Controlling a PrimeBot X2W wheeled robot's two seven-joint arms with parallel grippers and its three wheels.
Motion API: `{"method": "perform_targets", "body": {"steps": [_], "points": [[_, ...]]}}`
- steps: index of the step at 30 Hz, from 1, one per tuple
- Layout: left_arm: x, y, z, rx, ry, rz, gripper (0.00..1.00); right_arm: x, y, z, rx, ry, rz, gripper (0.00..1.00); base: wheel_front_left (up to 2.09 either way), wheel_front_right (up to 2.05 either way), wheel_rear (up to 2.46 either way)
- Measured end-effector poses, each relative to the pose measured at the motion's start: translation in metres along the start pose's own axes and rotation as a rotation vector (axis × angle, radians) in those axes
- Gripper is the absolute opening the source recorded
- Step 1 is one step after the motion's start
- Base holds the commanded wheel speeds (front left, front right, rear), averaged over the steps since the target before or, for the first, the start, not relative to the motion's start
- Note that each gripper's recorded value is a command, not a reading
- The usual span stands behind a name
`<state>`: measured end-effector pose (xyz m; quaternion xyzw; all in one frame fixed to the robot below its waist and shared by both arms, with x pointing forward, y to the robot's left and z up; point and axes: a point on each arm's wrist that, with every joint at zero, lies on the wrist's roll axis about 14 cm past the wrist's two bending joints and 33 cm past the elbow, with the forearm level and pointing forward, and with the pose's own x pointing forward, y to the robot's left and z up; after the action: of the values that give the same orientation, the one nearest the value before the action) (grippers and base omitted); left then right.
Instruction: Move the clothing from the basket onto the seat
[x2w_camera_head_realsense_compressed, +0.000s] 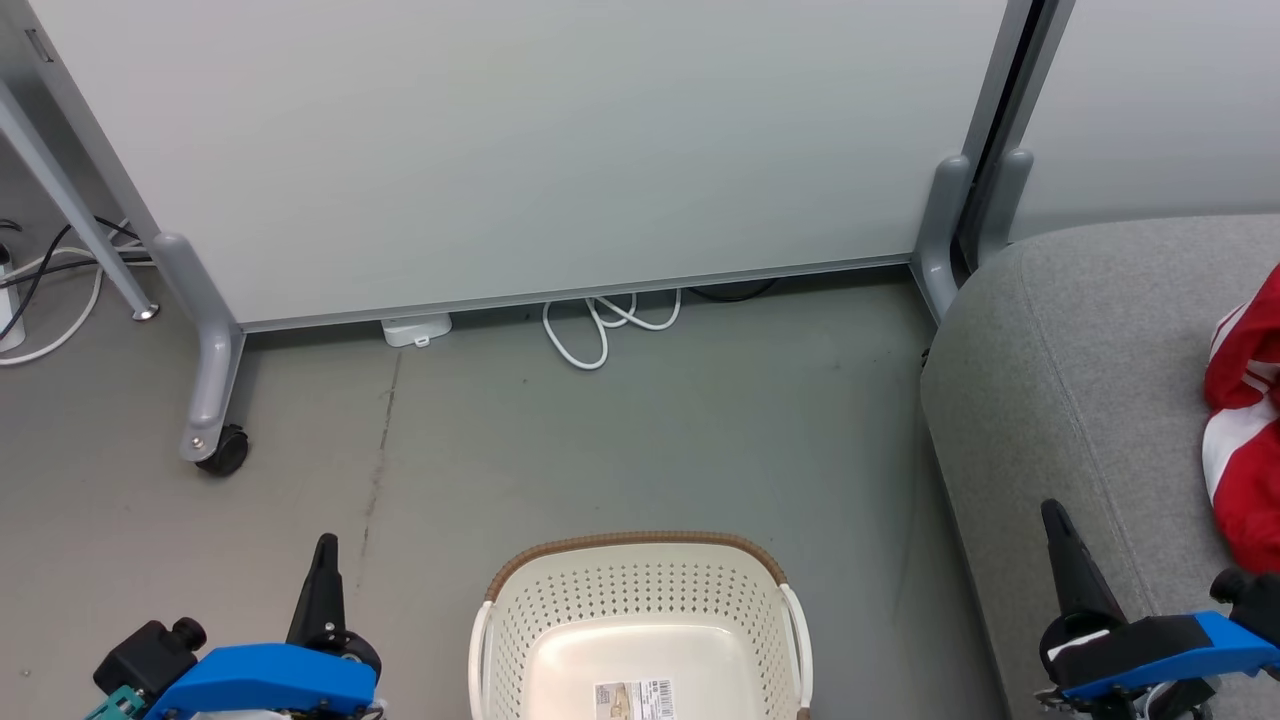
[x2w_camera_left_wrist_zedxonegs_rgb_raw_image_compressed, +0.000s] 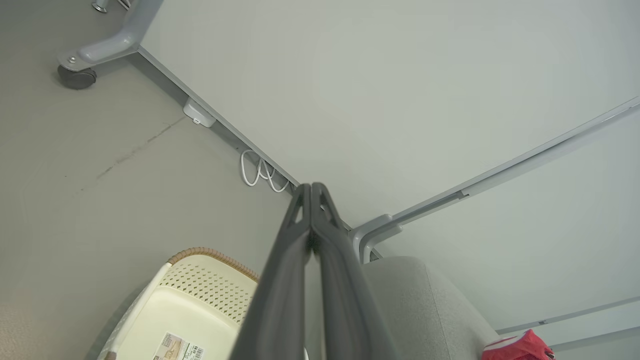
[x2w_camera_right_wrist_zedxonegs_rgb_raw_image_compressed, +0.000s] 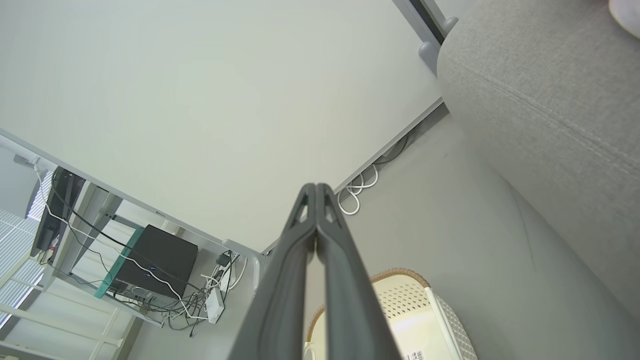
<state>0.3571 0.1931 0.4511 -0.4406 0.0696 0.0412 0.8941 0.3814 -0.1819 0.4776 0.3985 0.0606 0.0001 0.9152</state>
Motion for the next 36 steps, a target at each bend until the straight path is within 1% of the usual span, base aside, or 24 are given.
{"method": "perform_targets", "body": {"steps": [20, 36], "points": [[0.008, -0.01, 0.012, -0.208, -0.017, -0.022, 0.0, 0.002, 0.002, 0.008, 0.239, -0.023, 0.012, 0.0, 0.0, 0.0, 0.0], [0.012, -0.017, 0.019, -0.352, -0.026, -0.048, 0.0, 0.003, 0.004, 0.015, 0.398, -0.039, 0.026, 0.0, 0.0, 0.0, 0.0]]}}
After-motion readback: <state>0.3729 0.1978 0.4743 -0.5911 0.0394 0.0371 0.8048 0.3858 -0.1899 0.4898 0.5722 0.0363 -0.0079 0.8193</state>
